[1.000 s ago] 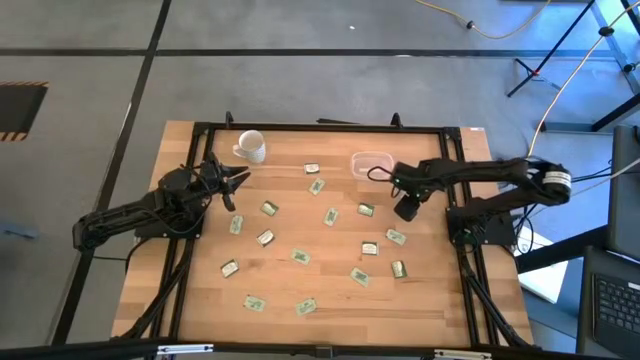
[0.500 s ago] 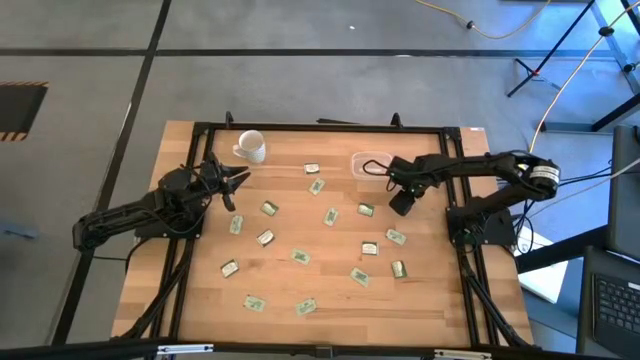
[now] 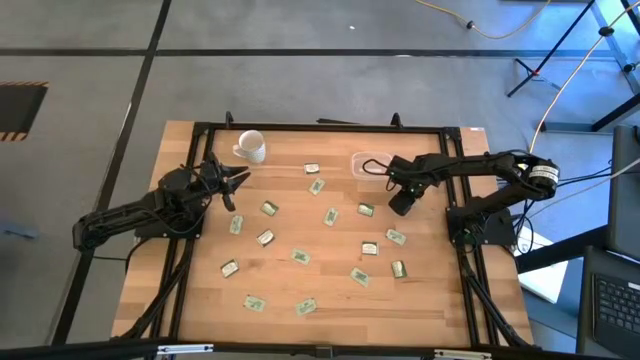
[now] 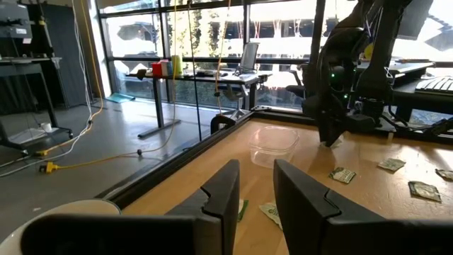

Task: Pick and place items into bin
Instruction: Put the stevia packet into the transparent bin

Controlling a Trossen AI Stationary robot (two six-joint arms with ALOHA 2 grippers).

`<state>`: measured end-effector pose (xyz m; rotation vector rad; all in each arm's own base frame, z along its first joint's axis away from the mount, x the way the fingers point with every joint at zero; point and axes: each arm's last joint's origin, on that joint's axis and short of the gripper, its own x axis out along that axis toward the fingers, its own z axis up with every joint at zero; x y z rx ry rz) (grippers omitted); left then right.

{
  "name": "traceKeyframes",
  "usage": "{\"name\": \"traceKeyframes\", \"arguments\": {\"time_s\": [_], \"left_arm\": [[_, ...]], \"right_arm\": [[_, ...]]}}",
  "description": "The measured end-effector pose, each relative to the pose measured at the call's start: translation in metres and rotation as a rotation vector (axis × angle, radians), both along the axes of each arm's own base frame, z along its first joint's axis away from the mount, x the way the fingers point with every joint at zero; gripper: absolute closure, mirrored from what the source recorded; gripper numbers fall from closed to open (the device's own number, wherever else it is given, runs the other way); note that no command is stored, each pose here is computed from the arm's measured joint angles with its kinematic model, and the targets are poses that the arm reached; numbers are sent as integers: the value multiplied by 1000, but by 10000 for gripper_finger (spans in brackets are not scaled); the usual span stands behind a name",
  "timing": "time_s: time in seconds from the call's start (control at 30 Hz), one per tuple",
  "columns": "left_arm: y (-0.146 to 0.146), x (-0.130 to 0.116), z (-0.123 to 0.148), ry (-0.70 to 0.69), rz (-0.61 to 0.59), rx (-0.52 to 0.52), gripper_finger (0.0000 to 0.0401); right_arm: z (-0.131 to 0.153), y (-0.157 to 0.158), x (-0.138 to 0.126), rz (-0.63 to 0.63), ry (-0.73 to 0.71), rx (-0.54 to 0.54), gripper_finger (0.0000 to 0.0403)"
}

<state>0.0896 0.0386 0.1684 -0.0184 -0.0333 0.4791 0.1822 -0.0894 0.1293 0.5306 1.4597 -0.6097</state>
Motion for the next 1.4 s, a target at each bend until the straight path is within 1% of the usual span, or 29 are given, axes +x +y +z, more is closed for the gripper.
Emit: {"name": "traceKeyframes", "arguments": {"time_s": [0.17,0.3,0.4,0.67,0.73,0.8,0.93,1.03,1.13,1.23,1.33,1.4], "left_arm": [[0,0,0,0,0,0,319],[0,0,0,0,0,0,319],[0,0,0,0,0,0,319],[0,0,0,0,0,0,319],[0,0,0,0,0,0,319],[0,0,0,1,0,1,319],[0,0,0,1,0,1,319],[0,0,0,1,0,2,319],[0,0,0,1,0,2,319],[0,0,0,1,0,2,319],[0,0,0,1,0,2,319],[0,0,0,1,0,2,319]], "right_arm": [[1,0,-1,27,6,-9,354],[5,1,-2,33,-14,-22,372],[10,3,-5,43,-42,-6,380],[31,3,-5,54,-182,-89,384],[37,1,-3,57,-246,-127,382],[44,-1,3,75,-339,-182,382],[60,-10,21,131,-558,-325,381],[73,-17,36,197,-722,-462,381],[79,-23,47,236,-823,-558,381],[75,-26,54,238,-841,-574,381],[61,-29,58,271,-771,-569,381],[52,-30,60,268,-720,-566,381]]}}
